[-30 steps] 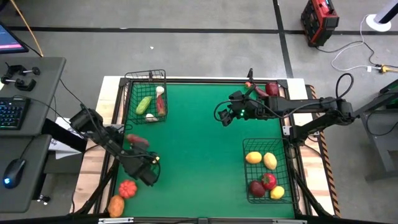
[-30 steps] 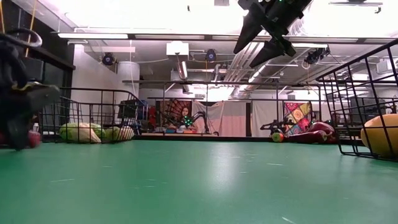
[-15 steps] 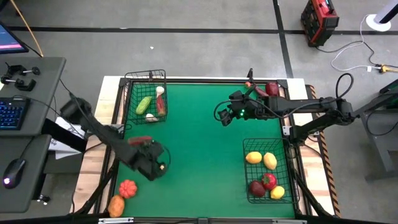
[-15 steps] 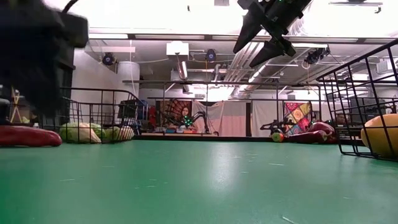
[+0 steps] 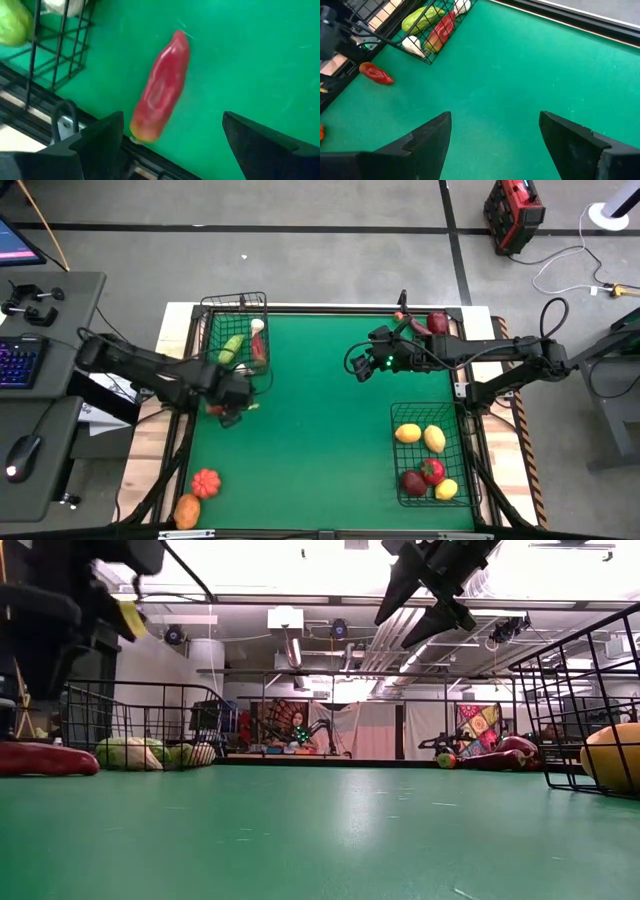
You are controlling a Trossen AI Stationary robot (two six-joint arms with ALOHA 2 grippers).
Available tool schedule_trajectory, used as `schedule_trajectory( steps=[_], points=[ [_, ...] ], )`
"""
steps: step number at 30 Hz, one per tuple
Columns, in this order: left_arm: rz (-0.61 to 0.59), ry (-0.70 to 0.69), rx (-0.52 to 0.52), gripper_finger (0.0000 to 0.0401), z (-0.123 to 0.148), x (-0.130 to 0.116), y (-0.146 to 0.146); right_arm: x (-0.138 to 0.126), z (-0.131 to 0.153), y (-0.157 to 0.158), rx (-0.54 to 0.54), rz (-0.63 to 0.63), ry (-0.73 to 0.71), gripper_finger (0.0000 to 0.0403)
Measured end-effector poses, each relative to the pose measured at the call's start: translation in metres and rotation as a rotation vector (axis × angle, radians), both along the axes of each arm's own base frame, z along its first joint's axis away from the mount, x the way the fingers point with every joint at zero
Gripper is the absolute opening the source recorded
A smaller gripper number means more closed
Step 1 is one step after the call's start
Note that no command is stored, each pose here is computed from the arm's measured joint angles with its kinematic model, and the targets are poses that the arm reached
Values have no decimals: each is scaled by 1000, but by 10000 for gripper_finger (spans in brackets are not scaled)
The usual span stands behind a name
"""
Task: Sort produce into baskets
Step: Put the bottom red chili pepper into the top black wire basket
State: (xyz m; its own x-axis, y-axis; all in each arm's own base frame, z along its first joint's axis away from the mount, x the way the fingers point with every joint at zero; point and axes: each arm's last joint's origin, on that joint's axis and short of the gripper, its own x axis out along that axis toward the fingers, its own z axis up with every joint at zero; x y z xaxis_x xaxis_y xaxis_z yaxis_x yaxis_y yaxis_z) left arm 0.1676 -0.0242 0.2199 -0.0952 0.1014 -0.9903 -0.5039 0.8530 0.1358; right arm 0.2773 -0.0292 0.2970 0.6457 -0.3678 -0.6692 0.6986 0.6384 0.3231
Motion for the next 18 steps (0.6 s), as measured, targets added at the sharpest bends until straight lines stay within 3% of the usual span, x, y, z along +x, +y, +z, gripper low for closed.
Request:
schedule_trajectory(
  steps=[10,18],
  points=[
    [-137,231,-22,328,-34,22,9,0,0,0,2,-2,-1,295],
    [-213,298,-6,328,-42,24,3,0,0,0,0,-4,-1,295]
  ],
)
